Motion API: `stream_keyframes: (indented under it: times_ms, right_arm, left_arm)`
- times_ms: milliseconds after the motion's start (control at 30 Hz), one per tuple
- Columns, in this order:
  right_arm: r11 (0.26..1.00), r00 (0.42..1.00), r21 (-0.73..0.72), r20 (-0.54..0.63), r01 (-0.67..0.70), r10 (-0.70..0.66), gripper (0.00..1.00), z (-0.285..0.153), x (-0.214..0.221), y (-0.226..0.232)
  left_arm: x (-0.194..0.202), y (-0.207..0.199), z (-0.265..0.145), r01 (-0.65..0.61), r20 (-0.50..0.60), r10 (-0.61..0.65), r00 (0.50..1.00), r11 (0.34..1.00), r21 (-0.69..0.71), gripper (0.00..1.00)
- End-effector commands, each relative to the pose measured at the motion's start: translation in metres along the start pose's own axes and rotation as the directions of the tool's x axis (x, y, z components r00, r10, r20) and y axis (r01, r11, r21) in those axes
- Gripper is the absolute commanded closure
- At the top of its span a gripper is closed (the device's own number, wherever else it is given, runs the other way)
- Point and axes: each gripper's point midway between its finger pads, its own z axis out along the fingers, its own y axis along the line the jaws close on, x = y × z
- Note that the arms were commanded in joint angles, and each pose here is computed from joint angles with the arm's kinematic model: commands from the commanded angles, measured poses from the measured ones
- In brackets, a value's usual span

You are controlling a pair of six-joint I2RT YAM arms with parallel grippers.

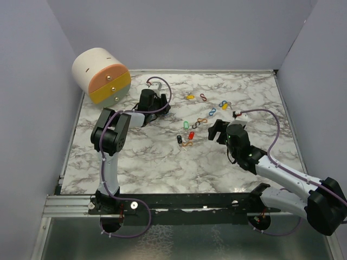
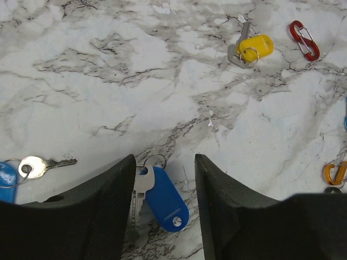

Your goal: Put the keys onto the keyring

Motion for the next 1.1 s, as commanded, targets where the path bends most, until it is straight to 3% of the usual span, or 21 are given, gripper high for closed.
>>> stream_keyframes:
  times_ms: [0,200,467,767,867,1067]
  right_arm:
    - [0.999,0.999,-0.031,0.038,-0.014,0.015,0.20,0.001,-0.016,0.011]
    - [0.999,0.999,-0.031,0.038,-0.013,0.014,0.20,0.002,-0.016,0.011]
    - [0.999,0.999,-0.034,0.036,-0.014,0.015,0.20,0.002,-0.016,0.012]
    - [0.999,0.999,-0.041,0.039,-0.018,0.020,0.20,0.001,-0.017,0.013]
    - [0.999,0.999,-0.042,0.036,-0.017,0.018,0.20,0.001,-0.017,0.013]
    - [0.999,0.999,-0.048,0.034,-0.019,0.020,0.20,0.000,-0.016,0.013]
  left_arm:
    - [-0.001,-0.001,0.006,-0.020,0.003,0.020,1.000,1.000,0.012,0.51]
    - [0.004,0.000,0.006,-0.016,-0.007,0.016,1.000,1.000,0.011,0.57]
    - [0.005,-0.002,0.002,-0.014,-0.009,0.014,1.000,1.000,0.012,0.85]
    - [-0.010,-0.011,-0.008,-0.017,0.022,0.016,1.000,1.000,0.025,1.00]
    - [-0.015,-0.016,-0.013,-0.018,0.034,0.017,0.999,0.999,0.032,0.99]
    - [-0.027,-0.021,-0.030,-0.023,0.070,0.022,0.997,1.000,0.007,0.70]
